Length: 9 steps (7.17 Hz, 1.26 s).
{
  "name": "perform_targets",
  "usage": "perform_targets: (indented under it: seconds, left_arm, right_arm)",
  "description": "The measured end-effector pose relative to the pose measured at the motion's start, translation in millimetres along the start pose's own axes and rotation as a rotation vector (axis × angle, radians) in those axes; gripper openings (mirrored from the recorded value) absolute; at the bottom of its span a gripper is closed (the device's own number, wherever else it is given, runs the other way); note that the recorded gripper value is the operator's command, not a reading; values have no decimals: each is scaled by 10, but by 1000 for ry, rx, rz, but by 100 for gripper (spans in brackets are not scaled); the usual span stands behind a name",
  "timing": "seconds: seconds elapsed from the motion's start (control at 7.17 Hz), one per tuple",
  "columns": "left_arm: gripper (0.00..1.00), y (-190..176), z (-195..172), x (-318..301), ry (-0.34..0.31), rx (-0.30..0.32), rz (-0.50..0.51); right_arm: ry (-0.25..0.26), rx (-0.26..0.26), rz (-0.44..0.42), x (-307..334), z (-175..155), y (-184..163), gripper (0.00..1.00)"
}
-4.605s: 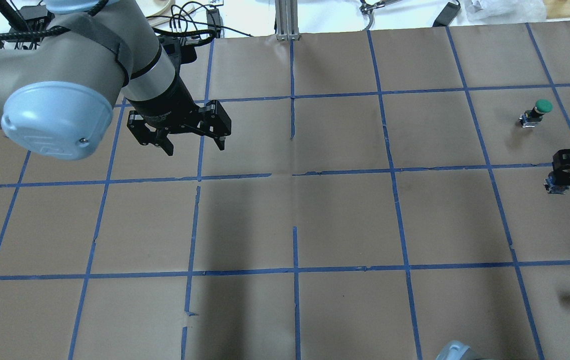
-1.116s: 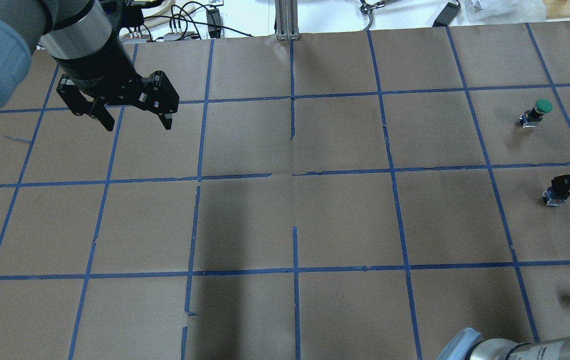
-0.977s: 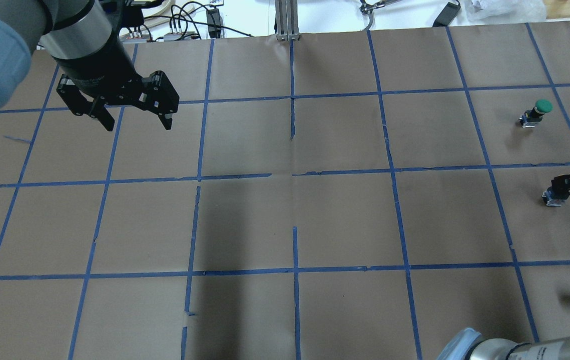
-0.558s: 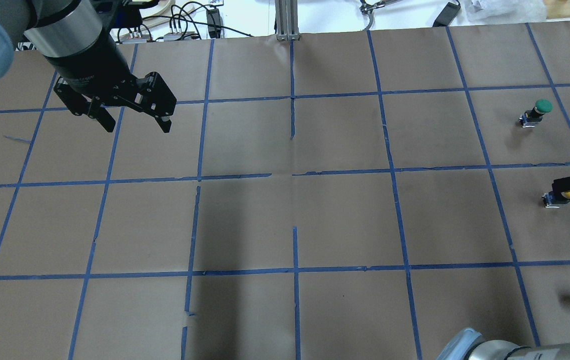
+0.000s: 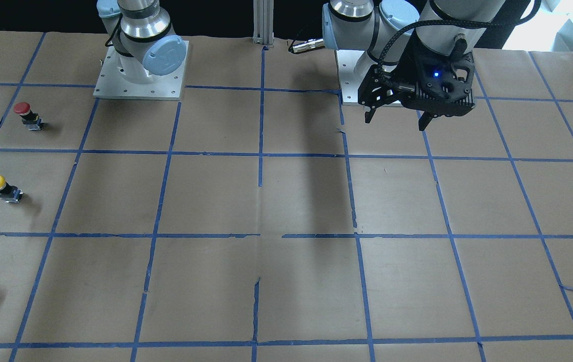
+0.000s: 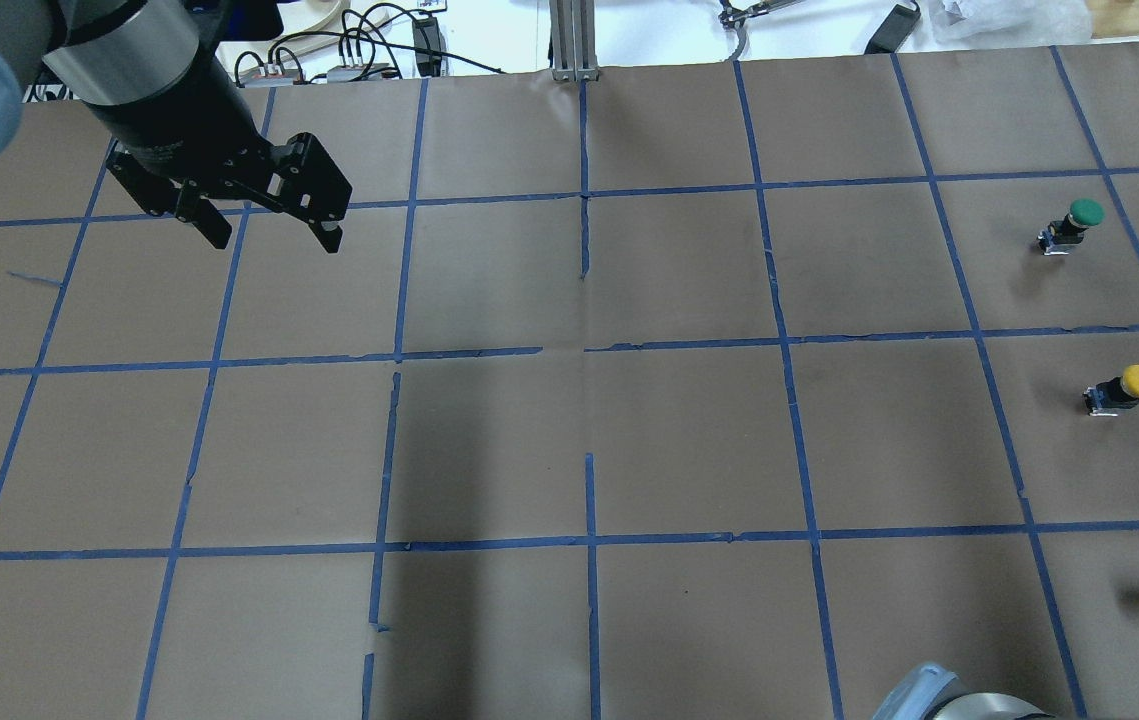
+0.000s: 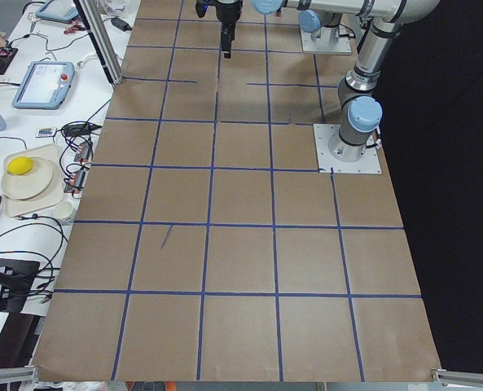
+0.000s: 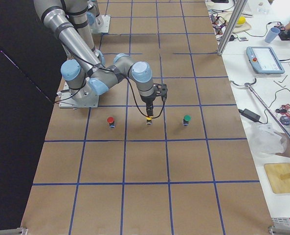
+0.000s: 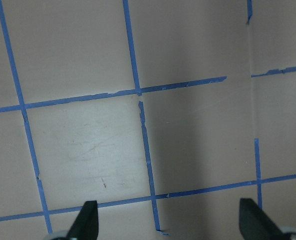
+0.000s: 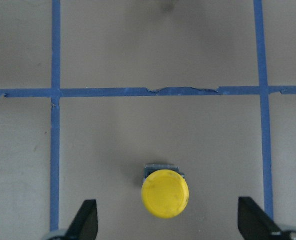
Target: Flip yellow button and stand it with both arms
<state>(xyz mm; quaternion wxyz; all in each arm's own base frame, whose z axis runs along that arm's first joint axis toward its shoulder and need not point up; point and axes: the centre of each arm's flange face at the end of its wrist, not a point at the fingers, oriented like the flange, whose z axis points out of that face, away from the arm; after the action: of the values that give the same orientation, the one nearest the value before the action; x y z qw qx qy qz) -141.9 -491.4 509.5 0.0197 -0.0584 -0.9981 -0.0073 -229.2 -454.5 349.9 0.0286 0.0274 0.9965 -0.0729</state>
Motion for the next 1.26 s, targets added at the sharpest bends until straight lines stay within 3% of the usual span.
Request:
perform_targets:
  seconds: [0.28, 0.56, 0.98, 1.26]
  left_arm:
    - [100, -11, -10, -11, -7, 5, -2]
    - [100, -13, -23, -13, -10, 11, -4]
    - [100, -7, -54, -16, -12, 22, -2]
    - [100, -10, -59, -17, -13, 27, -2]
  right_arm:
    - [34, -87, 19, -652, -508, -395, 100]
    - [40, -162, 103, -1746, -938, -506, 100]
    - [47, -182, 91, -3253, -1426, -8, 100]
    - [48, -197, 50, -3650, -1432, 182, 100]
